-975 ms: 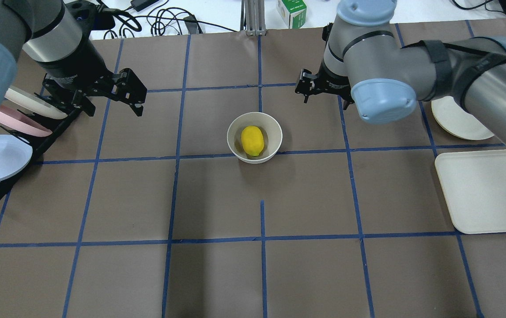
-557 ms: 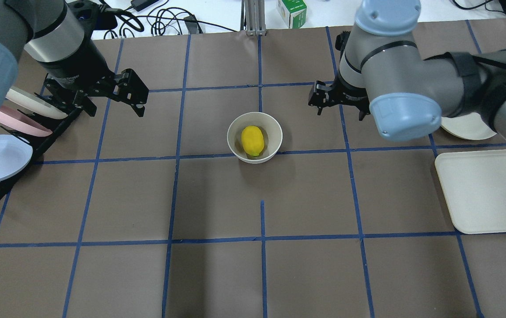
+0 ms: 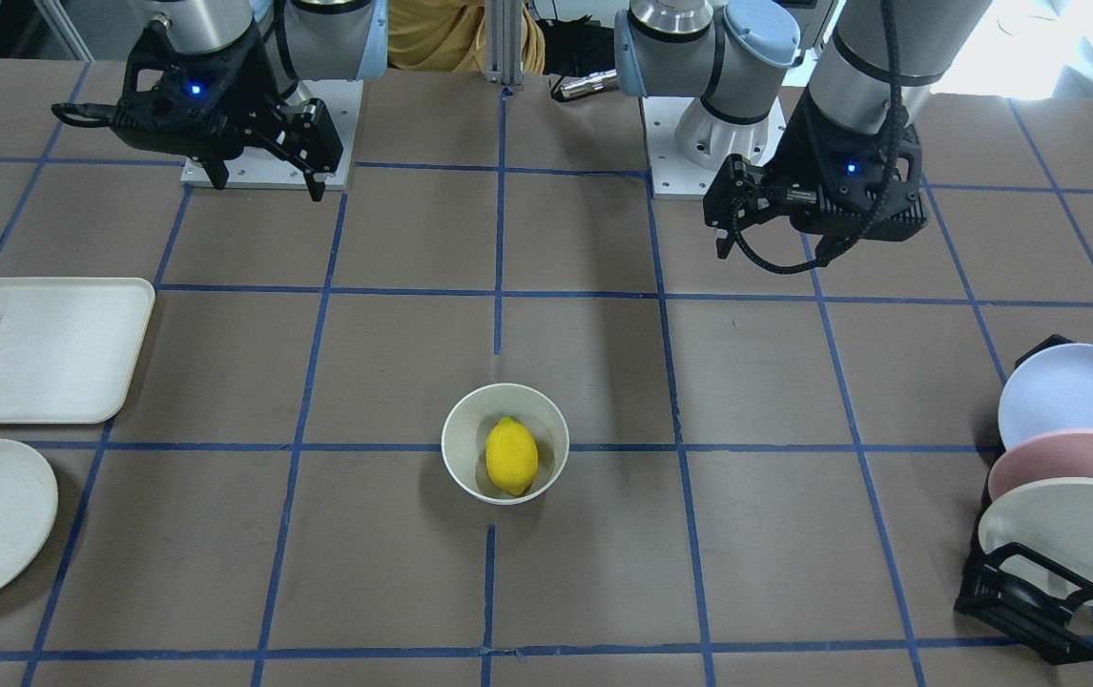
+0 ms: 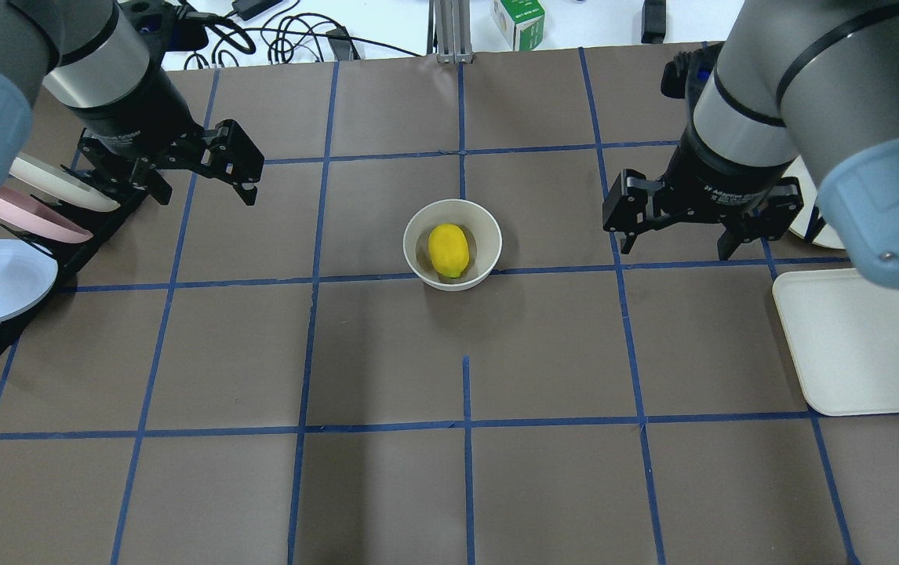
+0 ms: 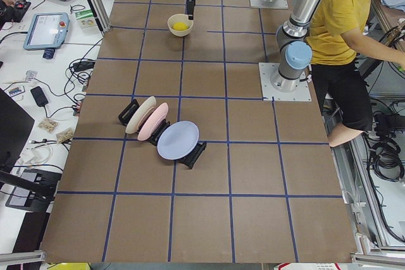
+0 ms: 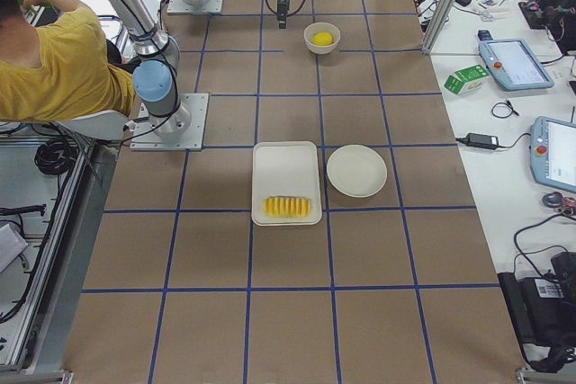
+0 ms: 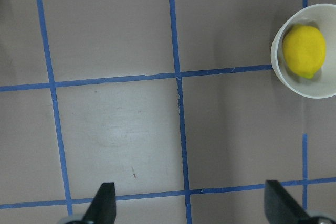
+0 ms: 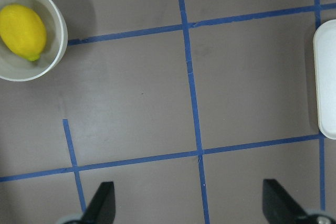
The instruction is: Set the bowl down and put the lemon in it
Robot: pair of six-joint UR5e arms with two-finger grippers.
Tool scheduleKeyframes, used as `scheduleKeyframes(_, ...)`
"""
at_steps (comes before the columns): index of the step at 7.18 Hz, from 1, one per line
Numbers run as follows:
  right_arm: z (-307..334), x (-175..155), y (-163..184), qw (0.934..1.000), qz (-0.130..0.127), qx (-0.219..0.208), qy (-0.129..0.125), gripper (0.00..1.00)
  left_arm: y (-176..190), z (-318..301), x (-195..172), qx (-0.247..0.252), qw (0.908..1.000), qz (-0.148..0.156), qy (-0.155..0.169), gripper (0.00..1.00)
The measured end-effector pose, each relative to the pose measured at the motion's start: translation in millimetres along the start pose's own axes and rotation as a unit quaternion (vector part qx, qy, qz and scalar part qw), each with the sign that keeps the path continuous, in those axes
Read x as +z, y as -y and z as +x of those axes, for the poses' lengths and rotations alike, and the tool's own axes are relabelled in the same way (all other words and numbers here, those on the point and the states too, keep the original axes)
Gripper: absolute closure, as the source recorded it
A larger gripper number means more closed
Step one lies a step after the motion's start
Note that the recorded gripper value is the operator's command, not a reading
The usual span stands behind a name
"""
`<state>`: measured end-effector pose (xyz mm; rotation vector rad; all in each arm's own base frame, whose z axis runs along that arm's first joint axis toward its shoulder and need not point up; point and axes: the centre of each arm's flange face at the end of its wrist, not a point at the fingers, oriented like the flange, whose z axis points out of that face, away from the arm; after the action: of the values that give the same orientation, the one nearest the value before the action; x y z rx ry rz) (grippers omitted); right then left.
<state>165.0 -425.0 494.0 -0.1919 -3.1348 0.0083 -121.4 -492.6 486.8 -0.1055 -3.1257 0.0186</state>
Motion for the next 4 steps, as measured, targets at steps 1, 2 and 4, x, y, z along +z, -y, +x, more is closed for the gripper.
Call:
scheduleKeyframes(1, -1.3, -12.8, 3.6, 1.0, -0.002, -0.001, 0.003, 0.0, -1.0, 0.7, -1.3, 0.0, 1.0, 0.001, 0.0, 0.0)
scheduleKeyframes(2, -1.2, -20.0, 4.9, 1.0, -0.008, -0.001, 0.004, 0.0, -2.3, 1.7, -2.3, 0.0, 1.0, 0.002, -0.001, 0.0)
scheduleKeyframes(4, 2.7, -21.3, 8.7, 0.9999, -0.01, -0.01, 0.002, 0.0, -3.8, 3.2, -3.0, -0.002, 1.0, 0.002, -0.002, 0.0)
